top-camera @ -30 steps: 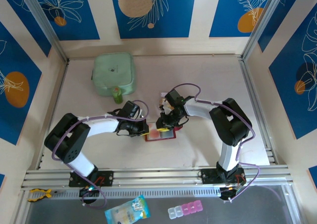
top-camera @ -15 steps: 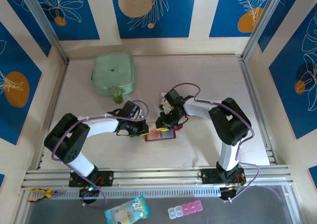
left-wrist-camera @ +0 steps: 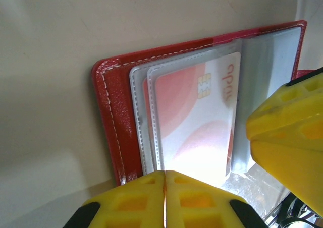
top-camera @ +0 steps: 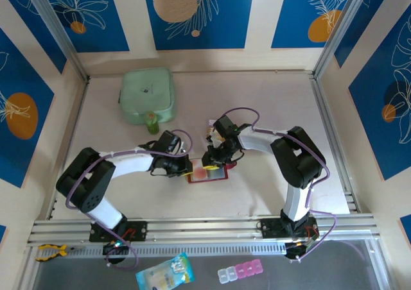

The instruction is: Take the credit cards out of the card holder

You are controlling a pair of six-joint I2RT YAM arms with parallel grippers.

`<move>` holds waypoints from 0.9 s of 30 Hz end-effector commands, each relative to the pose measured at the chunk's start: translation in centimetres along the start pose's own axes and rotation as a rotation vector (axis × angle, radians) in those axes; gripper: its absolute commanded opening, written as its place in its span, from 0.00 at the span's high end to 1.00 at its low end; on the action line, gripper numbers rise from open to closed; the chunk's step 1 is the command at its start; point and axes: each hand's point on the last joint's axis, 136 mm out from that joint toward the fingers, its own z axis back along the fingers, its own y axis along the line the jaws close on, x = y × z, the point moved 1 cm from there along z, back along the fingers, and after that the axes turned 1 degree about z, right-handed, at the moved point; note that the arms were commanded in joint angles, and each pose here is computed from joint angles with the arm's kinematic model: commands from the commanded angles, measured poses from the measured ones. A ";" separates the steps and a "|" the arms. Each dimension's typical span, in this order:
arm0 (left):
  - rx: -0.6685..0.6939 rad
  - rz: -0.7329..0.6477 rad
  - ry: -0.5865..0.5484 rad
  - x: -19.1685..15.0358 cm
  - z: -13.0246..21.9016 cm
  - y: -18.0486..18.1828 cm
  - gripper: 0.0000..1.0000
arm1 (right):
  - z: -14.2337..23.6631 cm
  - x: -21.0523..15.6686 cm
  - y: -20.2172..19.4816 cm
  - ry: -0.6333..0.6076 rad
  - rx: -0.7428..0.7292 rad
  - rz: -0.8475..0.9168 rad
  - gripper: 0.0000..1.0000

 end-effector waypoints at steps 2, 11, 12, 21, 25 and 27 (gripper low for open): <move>-0.003 -0.003 -0.027 0.7 0.9 -0.4 0.91 | 0.2 -0.1 0.8 0.016 0.016 0.018 0.77; 0.006 0.014 0.004 0.2 -0.2 0.5 0.93 | 0.3 -0.1 0.7 0.015 0.011 0.018 0.77; 0.008 0.017 0.009 0.1 -0.4 0.6 0.94 | 0.3 -0.1 0.7 0.014 0.011 0.017 0.77; 0.025 0.029 0.026 -0.3 -0.8 1.3 0.98 | 0.2 -0.2 0.5 0.018 0.008 0.014 0.77; 0.030 0.024 0.025 -0.2 -0.7 1.3 0.98 | 0.0 0.0 0.5 0.019 0.015 0.018 0.76; 0.030 0.024 0.027 -0.3 -0.8 1.4 0.98 | -0.1 0.0 0.5 0.023 0.018 0.019 0.77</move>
